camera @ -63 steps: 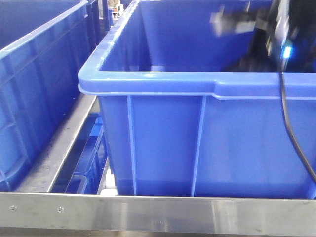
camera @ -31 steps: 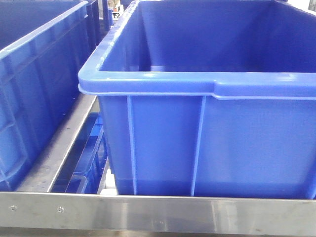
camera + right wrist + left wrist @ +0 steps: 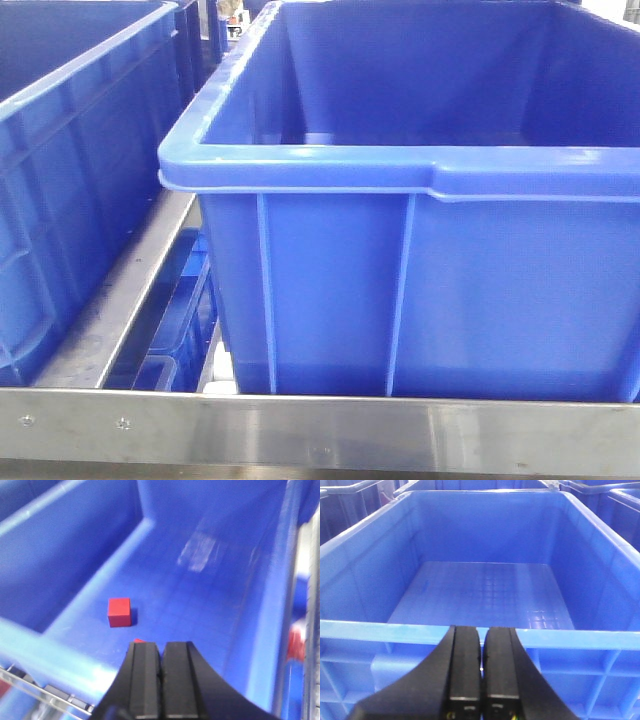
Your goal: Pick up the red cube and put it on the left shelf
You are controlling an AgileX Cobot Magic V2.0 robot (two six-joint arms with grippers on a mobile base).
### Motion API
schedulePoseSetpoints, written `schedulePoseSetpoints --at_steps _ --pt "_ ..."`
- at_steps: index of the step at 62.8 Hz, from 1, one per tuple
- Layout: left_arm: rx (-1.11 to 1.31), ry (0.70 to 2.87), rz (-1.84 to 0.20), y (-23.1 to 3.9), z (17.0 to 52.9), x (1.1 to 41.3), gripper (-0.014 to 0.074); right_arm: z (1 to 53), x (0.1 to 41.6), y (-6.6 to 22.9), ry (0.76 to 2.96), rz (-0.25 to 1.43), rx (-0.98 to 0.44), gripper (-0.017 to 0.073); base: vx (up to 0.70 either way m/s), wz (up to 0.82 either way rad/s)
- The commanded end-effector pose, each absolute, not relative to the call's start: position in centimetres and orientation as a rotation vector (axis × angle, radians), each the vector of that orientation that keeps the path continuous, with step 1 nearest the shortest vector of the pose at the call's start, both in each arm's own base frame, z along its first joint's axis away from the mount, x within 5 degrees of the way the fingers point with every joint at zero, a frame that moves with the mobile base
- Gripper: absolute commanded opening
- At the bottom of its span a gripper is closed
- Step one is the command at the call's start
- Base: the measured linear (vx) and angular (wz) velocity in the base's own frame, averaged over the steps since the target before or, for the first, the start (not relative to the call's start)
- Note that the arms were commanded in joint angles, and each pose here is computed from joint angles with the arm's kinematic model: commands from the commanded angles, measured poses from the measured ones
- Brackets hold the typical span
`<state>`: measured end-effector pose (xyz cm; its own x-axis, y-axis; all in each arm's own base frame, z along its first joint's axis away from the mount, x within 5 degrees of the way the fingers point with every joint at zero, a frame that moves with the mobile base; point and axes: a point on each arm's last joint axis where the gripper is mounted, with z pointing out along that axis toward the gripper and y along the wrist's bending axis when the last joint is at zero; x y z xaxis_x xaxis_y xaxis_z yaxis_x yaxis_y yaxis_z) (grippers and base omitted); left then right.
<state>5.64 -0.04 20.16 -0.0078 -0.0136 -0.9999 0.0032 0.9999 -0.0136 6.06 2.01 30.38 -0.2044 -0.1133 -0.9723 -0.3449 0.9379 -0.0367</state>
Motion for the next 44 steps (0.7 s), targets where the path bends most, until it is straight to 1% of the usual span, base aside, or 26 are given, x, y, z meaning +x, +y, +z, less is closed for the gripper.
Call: schedulePoseSetpoints --at_steps 1,12,44 --pt "-0.02 1.512 -0.021 0.0 20.14 5.62 0.009 31.19 4.8 1.53 1.609 0.228 -0.328 0.0046 0.0 0.0" --pt "-0.02 1.512 -0.021 0.0 20.14 5.62 0.009 30.29 3.81 1.1 1.572 0.232 -0.319 0.0046 0.0 0.0" --pt "-0.02 1.512 -0.021 0.0 20.14 5.62 0.009 30.32 3.83 1.08 1.569 0.223 -0.323 0.0046 0.0 0.0"
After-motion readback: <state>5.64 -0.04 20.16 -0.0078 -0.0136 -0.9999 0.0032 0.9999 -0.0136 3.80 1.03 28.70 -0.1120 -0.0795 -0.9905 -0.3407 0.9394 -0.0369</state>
